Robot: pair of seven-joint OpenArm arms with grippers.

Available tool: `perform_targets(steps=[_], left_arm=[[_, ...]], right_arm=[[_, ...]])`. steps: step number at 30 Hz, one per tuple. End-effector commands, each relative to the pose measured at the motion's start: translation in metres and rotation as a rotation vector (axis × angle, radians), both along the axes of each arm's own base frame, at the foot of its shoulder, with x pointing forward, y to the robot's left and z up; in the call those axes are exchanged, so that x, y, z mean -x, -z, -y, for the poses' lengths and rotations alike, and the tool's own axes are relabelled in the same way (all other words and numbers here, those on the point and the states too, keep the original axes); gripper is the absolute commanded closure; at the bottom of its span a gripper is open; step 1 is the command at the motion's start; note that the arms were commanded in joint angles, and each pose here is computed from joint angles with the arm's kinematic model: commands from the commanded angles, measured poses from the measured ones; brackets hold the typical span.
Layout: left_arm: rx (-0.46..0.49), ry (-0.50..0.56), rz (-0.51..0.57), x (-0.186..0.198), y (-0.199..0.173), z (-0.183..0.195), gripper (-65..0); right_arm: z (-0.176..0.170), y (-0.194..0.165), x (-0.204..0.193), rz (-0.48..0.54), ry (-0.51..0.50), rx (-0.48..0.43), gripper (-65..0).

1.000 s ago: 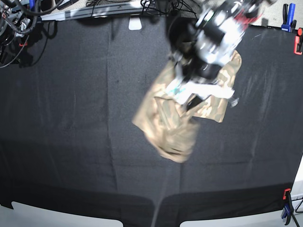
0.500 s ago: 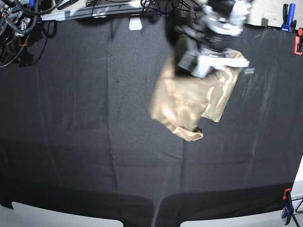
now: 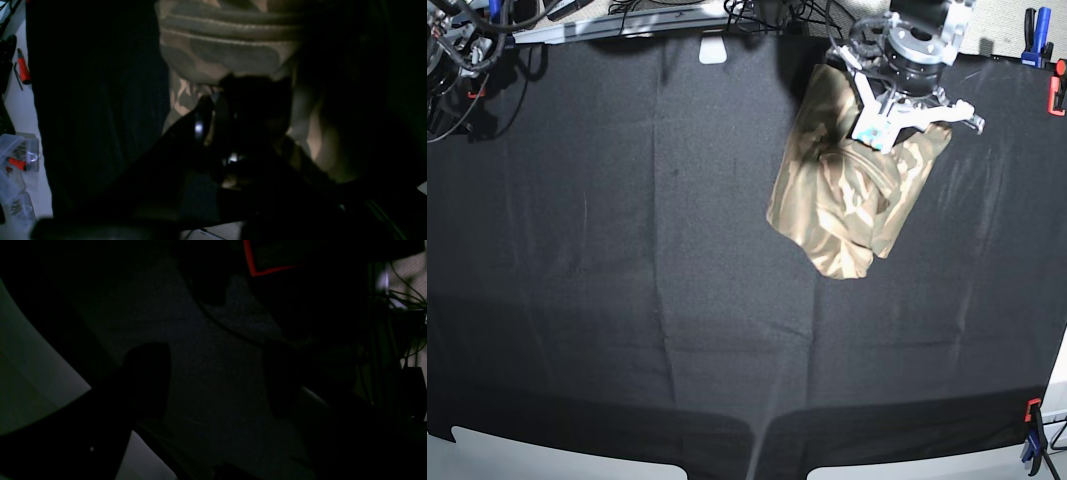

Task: Layout the t-shirt on the table in an organized manner, then fold the t-shirt properly
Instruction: 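Lower the held shirt onto the stack and press it flat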

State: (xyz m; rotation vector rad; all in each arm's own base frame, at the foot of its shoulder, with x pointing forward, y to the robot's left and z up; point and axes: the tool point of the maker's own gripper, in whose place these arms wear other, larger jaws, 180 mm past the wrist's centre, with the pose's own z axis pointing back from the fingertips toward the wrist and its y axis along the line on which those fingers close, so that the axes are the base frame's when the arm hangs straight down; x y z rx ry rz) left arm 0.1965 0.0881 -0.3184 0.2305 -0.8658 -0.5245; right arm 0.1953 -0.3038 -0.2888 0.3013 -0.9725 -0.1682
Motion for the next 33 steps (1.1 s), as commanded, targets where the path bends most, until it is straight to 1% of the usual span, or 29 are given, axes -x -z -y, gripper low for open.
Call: perform_targets(steps=[1, 3, 4, 5, 6, 9, 11, 12, 15, 18, 19, 20, 21, 22, 23, 25, 26, 27, 29, 30, 31, 33], left_arm=[[0.002, -0.002, 0.037, -0.003, -0.009, -0.001, -1.0], [0.002, -0.002, 0.035, -0.002, -0.009, -0.001, -17.3], [0.003, -0.004, 0.036, -0.002, -0.009, -0.001, -23.9], [0.008, -0.021, 0.044, -0.003, -0.01, -0.003, -28.1], [0.011, -0.051, 0.059, -0.005, -0.012, -0.007, -30.1], [-0.036, -0.119, 0.111, -0.009, -0.02, -0.022, -30.3], [-0.067, -0.137, 0.146, -0.012, -0.026, -0.028, -30.3], [-0.068, -0.137, 0.15, -0.012, -0.027, -0.028, -30.3], [-0.054, -0.136, 0.167, -0.014, -0.034, -0.026, -30.3], [-0.005, -0.114, 0.255, -0.02, -0.059, -0.019, -30.3], [0.003, -0.101, 0.276, -0.021, -0.063, -0.016, -30.3], [0.017, -0.08, 0.299, -0.022, -0.067, -0.011, -30.3], [0.039, -0.038, 0.346, -0.026, -0.075, -0.001, -30.3], [0.082, 0.017, 0.321, -0.022, -0.071, 0.014, -30.3], [0.145, 0.097, 0.275, -0.016, -0.065, 0.035, -30.3], [0.285, 0.289, 0.172, 0.007, -0.057, 0.082, -30.3], [0.334, 0.373, 0.144, 0.018, -0.057, 0.1, -30.3], [0.358, 0.438, 0.135, 0.026, -0.059, 0.113, -30.3], [0.364, 0.487, 0.15, 0.028, -0.064, 0.123, -30.3], [0.342, 0.495, 0.184, 0.023, -0.068, 0.123, -30.3], [0.315, 0.498, 0.241, 0.015, -0.076, 0.122, -30.3], [0.246, 0.481, 0.311, -0.002, -0.069, 0.117, -30.3]], right_arm=[[0.002, -0.009, -0.002, 0.013, -0.016, 0.032, -41.5], [0.002, -0.009, -0.002, 0.013, -0.016, 0.032, -41.5], [0.002, -0.009, -0.002, 0.013, -0.016, 0.032, -41.5], [0.002, -0.009, -0.002, 0.013, -0.016, 0.032, -41.5], [0.002, -0.009, -0.002, 0.013, -0.016, 0.032, -41.5], [0.002, -0.009, -0.002, 0.013, -0.016, 0.032, -41.5], [0.002, -0.009, -0.002, 0.013, -0.016, 0.032, -41.5], [0.002, -0.009, -0.002, 0.013, -0.016, 0.032, -41.5], [0.002, -0.009, -0.002, 0.013, -0.016, 0.032, -41.5], [0.002, -0.009, -0.002, 0.013, -0.016, 0.032, -41.5], [0.002, -0.009, -0.002, 0.013, -0.016, 0.032, -41.5], [0.002, -0.009, -0.002, 0.013, -0.016, 0.032, -41.5], [0.002, -0.009, -0.002, 0.014, -0.016, 0.032, -41.5], [0.002, -0.009, -0.002, 0.013, -0.016, 0.032, -41.5], [0.003, -0.009, -0.002, 0.013, -0.016, 0.033, -41.5], [0.002, -0.009, -0.002, 0.014, -0.016, 0.032, -41.5], [0.002, -0.009, -0.002, 0.013, -0.016, 0.032, -41.5], [0.002, -0.009, -0.002, 0.013, -0.016, 0.031, -41.5], [0.002, -0.009, -0.002, 0.013, -0.016, 0.031, -41.5], [0.002, -0.009, -0.002, 0.013, -0.016, 0.031, -41.5], [0.002, -0.008, -0.002, 0.013, -0.016, 0.031, -41.5], [0.002, -0.008, -0.002, 0.013, -0.015, 0.029, -41.5]])
